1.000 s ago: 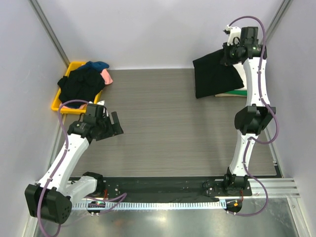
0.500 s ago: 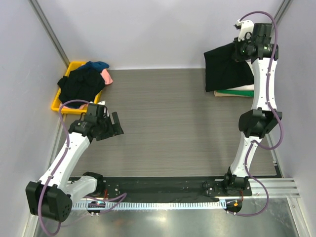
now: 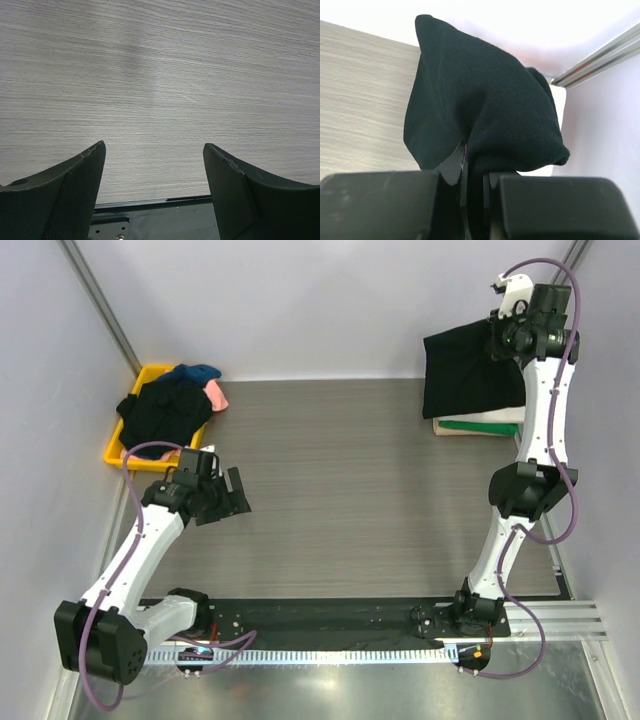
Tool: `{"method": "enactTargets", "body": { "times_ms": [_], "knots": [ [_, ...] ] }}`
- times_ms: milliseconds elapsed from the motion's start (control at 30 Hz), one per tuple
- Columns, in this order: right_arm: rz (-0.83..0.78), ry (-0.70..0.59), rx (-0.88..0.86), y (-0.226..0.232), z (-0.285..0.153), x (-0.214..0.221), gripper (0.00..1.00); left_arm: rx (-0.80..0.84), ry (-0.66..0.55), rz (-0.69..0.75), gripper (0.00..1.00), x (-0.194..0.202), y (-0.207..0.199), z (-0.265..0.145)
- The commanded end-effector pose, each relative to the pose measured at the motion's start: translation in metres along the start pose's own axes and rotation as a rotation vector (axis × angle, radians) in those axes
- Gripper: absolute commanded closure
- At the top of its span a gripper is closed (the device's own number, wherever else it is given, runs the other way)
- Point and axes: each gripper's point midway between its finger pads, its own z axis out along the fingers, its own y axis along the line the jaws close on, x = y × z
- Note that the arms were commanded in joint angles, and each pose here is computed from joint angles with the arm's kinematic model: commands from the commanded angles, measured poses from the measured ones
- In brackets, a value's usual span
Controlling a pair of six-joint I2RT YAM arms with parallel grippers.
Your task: Fold and stack the t-shirts
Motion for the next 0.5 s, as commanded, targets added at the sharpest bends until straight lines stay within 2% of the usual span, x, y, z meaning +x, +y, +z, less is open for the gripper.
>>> {"method": "enactTargets", "body": {
  "times_ms": [0, 333, 400, 467],
  "knots": [
    [-0.079, -0.194, 0.046, -0.019, -0.014, -0.054, 0.99, 0.02, -0.022, 0.006, 0.21, -0.006, -0.004, 0.001],
    [-0.079, -0.161, 0.025, -0.041, 0.041, -0.022, 0.99, 0.003, 0.008, 0.004, 0.21, -0.002, -0.001, 0.007],
    [-0.063, -0.149, 0.042, -0.055, 0.055, -0.01, 0.99, -0.001, 0.018, 0.005, 0.21, -0.001, -0.001, 0.009],
    [-0.04, -0.199, 0.075, -0.076, 0.061, -0.015, 0.99, -0.001, 0.018, 0.007, 0.21, -0.001, -0.001, 0.009]
  ]
}}
